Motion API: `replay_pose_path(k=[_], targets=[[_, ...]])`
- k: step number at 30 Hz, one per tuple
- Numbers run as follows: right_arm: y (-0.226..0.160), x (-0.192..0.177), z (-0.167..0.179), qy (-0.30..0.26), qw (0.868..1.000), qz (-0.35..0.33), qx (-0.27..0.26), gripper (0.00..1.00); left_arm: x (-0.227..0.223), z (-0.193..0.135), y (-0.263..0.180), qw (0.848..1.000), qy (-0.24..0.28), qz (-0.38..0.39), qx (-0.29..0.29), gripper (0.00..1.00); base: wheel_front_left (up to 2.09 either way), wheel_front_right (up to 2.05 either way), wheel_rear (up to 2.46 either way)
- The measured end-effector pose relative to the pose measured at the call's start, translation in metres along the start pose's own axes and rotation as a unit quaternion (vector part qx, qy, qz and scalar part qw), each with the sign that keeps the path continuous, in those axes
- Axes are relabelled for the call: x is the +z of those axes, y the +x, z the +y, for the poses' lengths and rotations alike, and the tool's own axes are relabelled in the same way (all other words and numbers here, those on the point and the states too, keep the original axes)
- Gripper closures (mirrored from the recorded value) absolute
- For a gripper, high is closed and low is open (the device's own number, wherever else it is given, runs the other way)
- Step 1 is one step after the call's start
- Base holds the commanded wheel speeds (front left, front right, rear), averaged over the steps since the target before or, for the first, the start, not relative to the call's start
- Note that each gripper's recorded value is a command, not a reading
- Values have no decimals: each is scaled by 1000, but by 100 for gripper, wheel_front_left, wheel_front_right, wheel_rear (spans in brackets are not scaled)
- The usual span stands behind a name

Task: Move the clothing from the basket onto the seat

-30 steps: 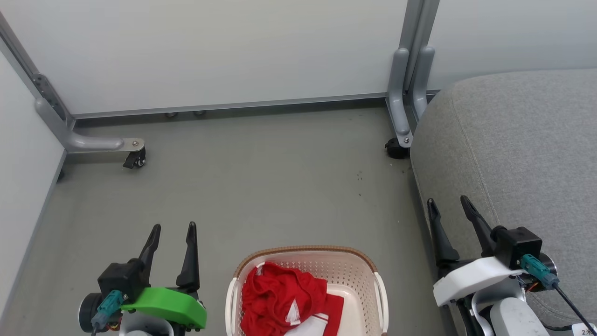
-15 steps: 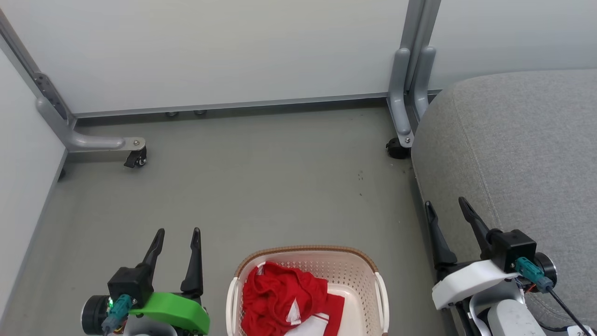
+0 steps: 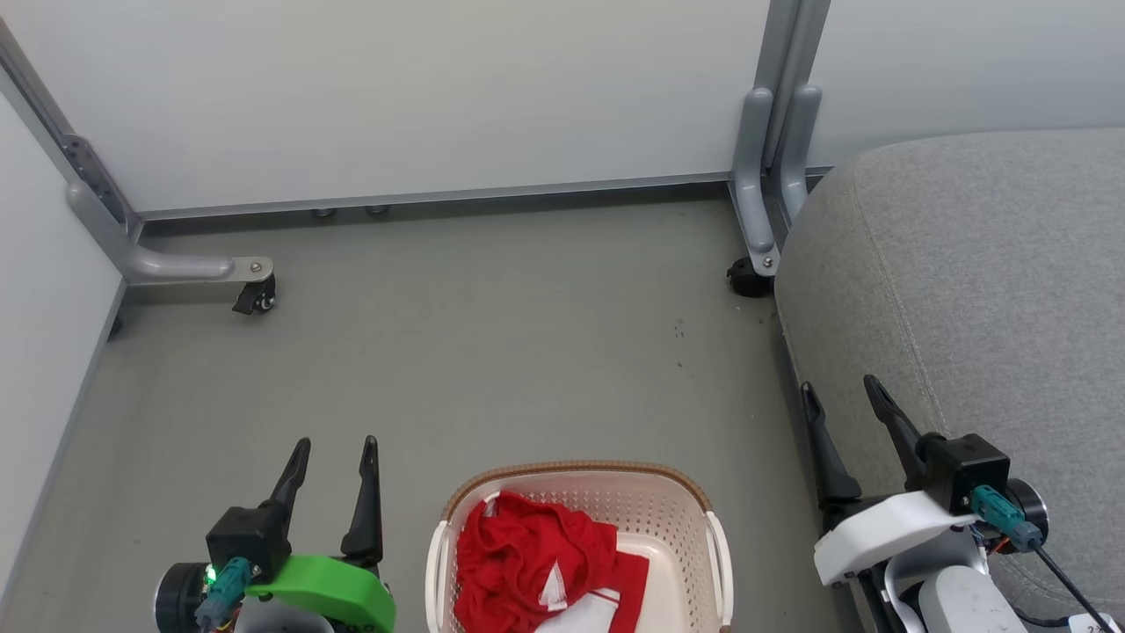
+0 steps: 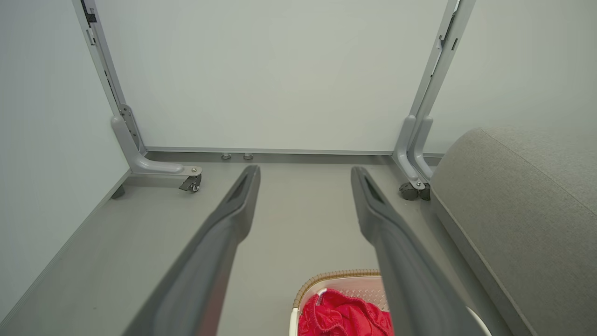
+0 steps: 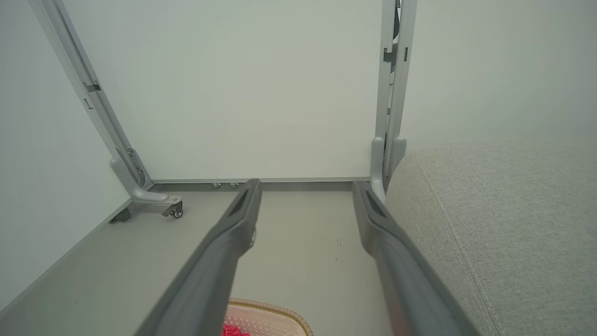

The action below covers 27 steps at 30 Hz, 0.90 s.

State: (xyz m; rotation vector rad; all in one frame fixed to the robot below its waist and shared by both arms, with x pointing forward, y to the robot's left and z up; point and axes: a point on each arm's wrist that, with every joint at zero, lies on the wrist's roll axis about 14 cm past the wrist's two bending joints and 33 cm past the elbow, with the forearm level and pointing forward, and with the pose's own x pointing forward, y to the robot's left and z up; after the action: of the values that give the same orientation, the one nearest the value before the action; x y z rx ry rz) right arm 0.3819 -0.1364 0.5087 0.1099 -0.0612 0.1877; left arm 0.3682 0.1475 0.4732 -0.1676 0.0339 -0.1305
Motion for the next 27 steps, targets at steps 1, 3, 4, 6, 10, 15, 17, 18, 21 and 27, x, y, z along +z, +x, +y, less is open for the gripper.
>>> replay_pose_path(k=[1,3,4,6,10,15,17,18,21,27], targets=[[0,0,0,0,1000,0,0,0,0,0,0,1000,0,0,0,0,0,0,0],[0,0,0,0,1000,1,0,0,-1,0,0,1000,0,1,1,0,0,0,0],[0,0,0,0,1000,1,0,0,-1,0,0,1000,0,1,1,0,0,0,0],[1,0,0,0,1000,1,0,0,-2,1,0,1000,5,3,3,0,0,0,0],[5,1,-1,-2,1000,1,0,0,-7,-5,3,1000,15,12,-8,0,0,0,0],[19,4,0,-8,1000,-4,6,0,-20,-27,20,998,25,34,-47,0,0,0,0],[28,6,0,-10,1000,-8,9,0,-28,-38,28,996,30,46,-68,0,0,0,0],[31,6,0,-11,1000,-10,10,0,-32,-42,32,995,32,53,-76,0,0,0,0],[44,6,0,-12,1000,-12,13,0,-48,-60,42,990,38,77,-110,0,0,0,0],[71,-2,-5,-14,1000,-14,15,0,-94,-91,58,972,55,144,-176,0,0,0,0]])
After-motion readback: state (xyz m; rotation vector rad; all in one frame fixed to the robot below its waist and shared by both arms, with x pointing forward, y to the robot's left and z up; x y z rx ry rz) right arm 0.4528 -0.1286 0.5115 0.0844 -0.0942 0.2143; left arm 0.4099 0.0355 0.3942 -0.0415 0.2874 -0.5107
